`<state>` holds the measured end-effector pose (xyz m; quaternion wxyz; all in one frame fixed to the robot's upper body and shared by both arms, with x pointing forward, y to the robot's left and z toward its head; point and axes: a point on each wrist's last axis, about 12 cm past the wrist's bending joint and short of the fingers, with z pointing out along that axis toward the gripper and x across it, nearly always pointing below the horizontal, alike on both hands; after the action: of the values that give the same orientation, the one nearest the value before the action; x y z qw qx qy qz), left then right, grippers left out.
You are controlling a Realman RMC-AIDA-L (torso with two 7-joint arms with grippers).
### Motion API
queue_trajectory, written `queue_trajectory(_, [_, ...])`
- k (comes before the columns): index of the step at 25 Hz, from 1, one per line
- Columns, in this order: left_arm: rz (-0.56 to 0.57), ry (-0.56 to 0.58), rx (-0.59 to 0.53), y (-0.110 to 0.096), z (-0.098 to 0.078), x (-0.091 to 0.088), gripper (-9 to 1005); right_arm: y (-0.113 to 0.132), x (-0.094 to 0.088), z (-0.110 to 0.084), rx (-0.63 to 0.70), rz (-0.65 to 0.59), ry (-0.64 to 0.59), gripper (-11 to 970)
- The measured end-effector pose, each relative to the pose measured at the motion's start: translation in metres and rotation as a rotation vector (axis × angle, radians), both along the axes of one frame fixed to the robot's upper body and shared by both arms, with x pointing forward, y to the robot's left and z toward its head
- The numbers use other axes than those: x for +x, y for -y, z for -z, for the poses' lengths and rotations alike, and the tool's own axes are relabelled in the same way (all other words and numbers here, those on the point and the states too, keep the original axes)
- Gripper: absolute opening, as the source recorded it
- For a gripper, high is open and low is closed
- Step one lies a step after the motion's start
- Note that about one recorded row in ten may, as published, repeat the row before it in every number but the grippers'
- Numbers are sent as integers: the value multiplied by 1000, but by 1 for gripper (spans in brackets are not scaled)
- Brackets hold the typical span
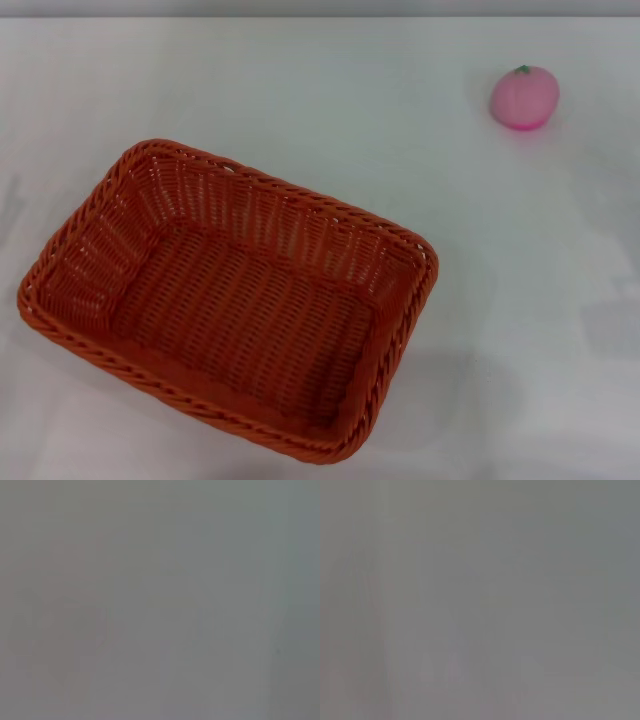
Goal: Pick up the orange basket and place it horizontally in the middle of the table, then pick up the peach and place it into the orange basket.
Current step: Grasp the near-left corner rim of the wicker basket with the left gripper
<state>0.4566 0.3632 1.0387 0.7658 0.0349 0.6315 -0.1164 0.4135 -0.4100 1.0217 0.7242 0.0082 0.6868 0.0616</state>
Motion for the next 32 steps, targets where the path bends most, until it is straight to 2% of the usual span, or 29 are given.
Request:
queue_trajectory(23, [18, -2, -32, -2, -2, 1, 817, 2, -4, 0, -5, 5, 0, 768])
queue_trajectory(27, [62, -9, -41, -9, -10, 3, 817, 3, -2, -1, -9, 3, 6, 769])
queue_trajectory(32, [183, -95, -83, -18, -27, 13, 816, 2, 2, -3, -11, -3, 14, 769])
